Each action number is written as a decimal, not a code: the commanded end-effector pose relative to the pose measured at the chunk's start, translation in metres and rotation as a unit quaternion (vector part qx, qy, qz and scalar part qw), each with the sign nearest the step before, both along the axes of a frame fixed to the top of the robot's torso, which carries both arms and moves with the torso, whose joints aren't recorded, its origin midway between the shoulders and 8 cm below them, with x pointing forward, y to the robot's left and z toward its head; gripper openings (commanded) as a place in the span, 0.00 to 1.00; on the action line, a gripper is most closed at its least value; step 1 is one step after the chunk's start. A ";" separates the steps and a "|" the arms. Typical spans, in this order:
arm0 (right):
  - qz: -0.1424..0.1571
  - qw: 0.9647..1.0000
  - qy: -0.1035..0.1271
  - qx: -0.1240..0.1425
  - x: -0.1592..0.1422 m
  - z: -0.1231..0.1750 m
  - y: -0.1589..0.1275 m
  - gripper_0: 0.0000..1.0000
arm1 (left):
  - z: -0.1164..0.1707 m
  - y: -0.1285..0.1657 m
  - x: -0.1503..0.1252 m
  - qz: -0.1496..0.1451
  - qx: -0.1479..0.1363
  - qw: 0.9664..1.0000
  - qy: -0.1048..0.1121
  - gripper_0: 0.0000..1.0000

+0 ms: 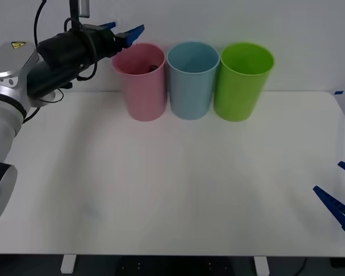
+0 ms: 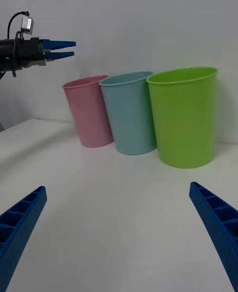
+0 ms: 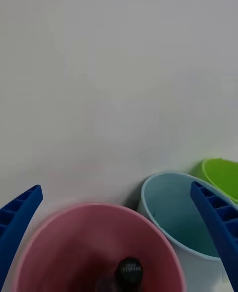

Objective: Grasp the object on the table and drop it into the matching bin: aluminum can to the light blue bin, PET bottle to the pink bin.

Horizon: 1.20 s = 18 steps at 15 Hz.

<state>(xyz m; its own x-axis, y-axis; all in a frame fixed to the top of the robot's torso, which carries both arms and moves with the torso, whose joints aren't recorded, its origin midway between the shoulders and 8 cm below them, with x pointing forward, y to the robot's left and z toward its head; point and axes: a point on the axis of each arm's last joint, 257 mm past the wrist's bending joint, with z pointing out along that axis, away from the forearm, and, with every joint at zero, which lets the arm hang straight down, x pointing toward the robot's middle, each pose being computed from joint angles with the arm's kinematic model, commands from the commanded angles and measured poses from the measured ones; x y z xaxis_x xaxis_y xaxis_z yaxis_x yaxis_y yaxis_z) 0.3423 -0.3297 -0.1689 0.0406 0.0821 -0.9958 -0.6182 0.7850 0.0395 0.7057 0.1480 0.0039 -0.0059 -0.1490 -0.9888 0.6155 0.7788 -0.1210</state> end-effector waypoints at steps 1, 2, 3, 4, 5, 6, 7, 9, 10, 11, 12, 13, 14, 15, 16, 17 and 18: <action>0.000 1.000 0.000 0.000 0.000 0.000 0.000 1.00 | -0.006 0.015 -0.016 -0.005 -0.015 1.000 -0.007 1.00; 0.000 1.000 0.000 0.000 0.000 0.000 0.000 1.00 | -0.007 0.021 -0.021 -0.006 -0.018 1.000 -0.009 1.00; 0.000 1.000 0.000 0.000 0.000 0.000 0.000 1.00 | -0.010 0.028 -0.027 -0.008 -0.021 1.000 -0.010 1.00; 0.000 1.000 0.000 0.000 0.000 0.000 0.000 1.00 | -0.012 0.033 -0.032 -0.010 -0.023 1.000 -0.011 1.00; 0.000 1.000 0.000 0.000 0.000 0.000 0.000 1.00 | -0.016 0.040 -0.038 -0.011 -0.024 1.000 -0.011 1.00; 0.000 1.000 0.000 0.000 0.000 0.000 0.000 1.00 | -0.021 0.047 -0.044 -0.012 -0.023 1.000 -0.010 1.00; 0.000 1.000 0.000 0.000 0.000 0.000 0.000 1.00 | -0.026 0.054 -0.050 -0.014 -0.022 1.000 -0.010 1.00; 0.000 1.000 0.000 0.000 0.000 0.000 0.000 1.00 | -0.034 0.066 -0.065 -0.019 -0.016 1.000 -0.011 1.00; 0.000 1.000 0.000 0.000 0.000 0.000 0.000 1.00 | -0.040 0.071 -0.072 -0.022 -0.016 1.000 -0.009 1.00; 0.000 1.000 0.000 0.000 0.000 0.000 0.000 1.00 | -0.045 0.077 -0.080 -0.025 -0.013 1.000 -0.008 1.00; 0.000 1.000 0.000 0.000 0.000 0.000 0.000 1.00 | -0.049 0.084 -0.088 -0.029 -0.011 0.999 -0.007 1.00; 0.000 1.000 0.000 0.000 0.000 0.000 0.000 1.00 | -0.054 0.096 -0.098 -0.032 -0.011 0.999 -0.009 1.00; 0.000 1.000 0.000 0.000 0.000 0.000 0.000 1.00 | -0.058 0.105 -0.107 -0.033 -0.004 0.999 -0.012 1.00; 0.000 1.000 0.000 0.000 0.000 0.000 0.000 1.00 | -0.062 0.115 -0.115 -0.031 0.001 0.999 -0.015 1.00; 0.000 1.000 0.000 0.000 0.000 0.000 0.000 1.00 | -0.067 0.124 -0.122 -0.028 0.008 0.999 -0.017 1.00; 0.000 1.000 0.000 0.000 0.000 0.000 0.000 1.00 | -0.074 0.135 -0.133 -0.024 0.014 0.999 -0.018 1.00; 0.000 1.000 0.000 0.000 0.000 0.000 0.000 1.00 | -0.079 0.140 -0.140 -0.020 0.018 0.999 -0.020 1.00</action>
